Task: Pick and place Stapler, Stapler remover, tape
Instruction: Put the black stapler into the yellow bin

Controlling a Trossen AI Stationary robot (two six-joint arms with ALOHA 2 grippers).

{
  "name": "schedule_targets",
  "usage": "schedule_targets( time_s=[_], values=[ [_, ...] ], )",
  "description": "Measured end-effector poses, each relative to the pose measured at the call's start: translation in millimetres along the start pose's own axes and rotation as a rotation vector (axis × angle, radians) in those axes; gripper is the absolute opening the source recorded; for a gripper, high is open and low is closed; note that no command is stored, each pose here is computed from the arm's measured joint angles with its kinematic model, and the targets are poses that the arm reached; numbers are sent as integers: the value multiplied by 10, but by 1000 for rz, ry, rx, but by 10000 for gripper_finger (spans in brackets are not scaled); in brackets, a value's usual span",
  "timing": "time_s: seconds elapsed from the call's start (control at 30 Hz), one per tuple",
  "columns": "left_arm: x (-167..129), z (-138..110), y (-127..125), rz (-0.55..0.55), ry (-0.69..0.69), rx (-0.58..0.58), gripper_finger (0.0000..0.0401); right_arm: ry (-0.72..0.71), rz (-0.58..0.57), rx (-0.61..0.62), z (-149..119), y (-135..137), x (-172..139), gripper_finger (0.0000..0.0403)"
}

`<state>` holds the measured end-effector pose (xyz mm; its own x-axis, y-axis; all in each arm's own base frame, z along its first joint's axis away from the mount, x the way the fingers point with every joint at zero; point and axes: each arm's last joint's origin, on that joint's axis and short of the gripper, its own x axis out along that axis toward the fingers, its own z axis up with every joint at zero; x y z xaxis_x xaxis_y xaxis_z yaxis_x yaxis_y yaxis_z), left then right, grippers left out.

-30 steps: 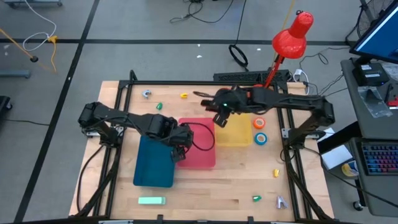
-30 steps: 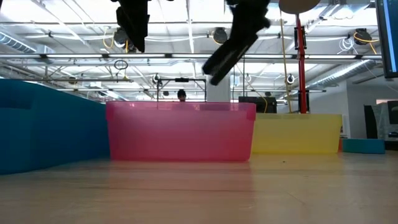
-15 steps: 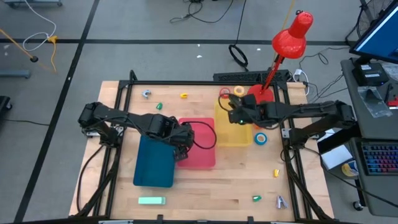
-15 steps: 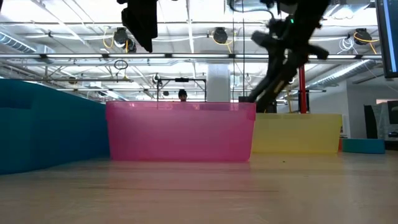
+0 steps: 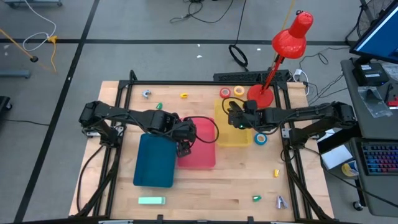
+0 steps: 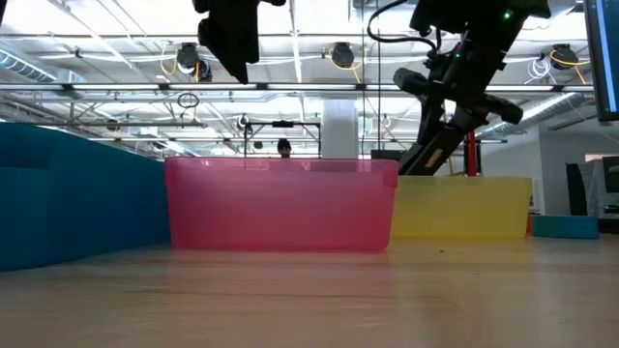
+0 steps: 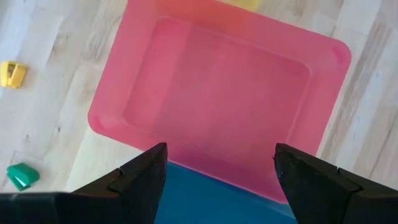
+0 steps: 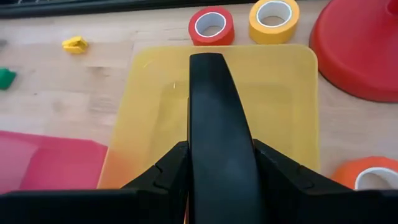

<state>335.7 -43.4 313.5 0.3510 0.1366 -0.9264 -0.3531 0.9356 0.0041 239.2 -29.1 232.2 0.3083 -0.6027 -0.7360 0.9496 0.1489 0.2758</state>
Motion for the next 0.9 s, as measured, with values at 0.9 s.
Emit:
schedule_targets(
  time_s=[0.9],
  values=[
    [-391,-172,159,-57,-175,53,294,-95,-116,-57,-263,78,234,132]
  ],
)
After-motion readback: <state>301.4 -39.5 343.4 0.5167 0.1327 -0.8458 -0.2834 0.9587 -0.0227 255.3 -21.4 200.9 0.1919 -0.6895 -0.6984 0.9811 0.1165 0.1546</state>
